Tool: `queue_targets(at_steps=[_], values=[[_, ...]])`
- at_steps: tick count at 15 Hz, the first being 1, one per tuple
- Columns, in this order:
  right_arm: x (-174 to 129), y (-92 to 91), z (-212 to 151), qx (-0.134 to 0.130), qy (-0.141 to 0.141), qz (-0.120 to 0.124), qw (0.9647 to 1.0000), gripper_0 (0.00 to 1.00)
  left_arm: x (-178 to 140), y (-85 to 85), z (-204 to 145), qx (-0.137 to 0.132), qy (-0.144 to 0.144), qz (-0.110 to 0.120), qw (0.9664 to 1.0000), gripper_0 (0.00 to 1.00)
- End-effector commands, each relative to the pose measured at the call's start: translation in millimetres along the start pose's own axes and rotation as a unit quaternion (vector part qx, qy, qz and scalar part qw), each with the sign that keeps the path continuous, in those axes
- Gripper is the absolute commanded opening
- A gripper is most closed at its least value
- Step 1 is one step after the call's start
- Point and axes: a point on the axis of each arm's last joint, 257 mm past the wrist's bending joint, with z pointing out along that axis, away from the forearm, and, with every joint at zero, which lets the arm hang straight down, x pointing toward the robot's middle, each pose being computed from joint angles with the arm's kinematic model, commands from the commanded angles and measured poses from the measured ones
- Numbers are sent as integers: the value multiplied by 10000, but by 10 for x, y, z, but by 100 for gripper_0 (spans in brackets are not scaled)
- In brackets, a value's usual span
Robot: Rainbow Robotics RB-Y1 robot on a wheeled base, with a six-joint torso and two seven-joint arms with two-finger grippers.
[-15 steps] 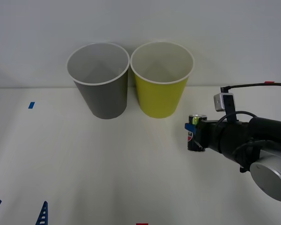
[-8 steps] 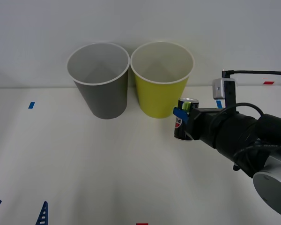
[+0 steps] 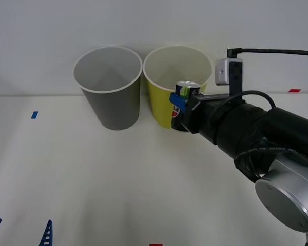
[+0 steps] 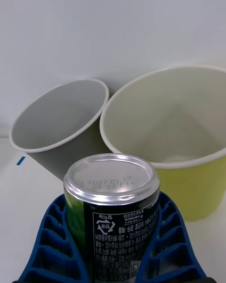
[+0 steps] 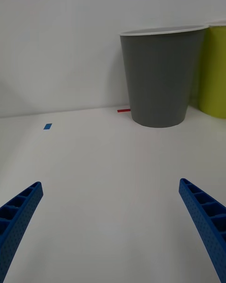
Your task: Put cans in the gray bin and PET bottles in the light green bin.
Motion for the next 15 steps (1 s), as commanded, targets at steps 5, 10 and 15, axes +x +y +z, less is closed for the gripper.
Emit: queue_targets(at_steps=[5,10,15], values=[[-598,362,57,-260,-335,-66,9991,10,0,0,0,0,0,0,10000,100],[-962,590,268,-406,-529,110,9977,10,0,0,0,0,0,0,10000,100],[-1350,852,609,-656,-849,96,9942,7,0,0,0,0,0,0,10000,100]])
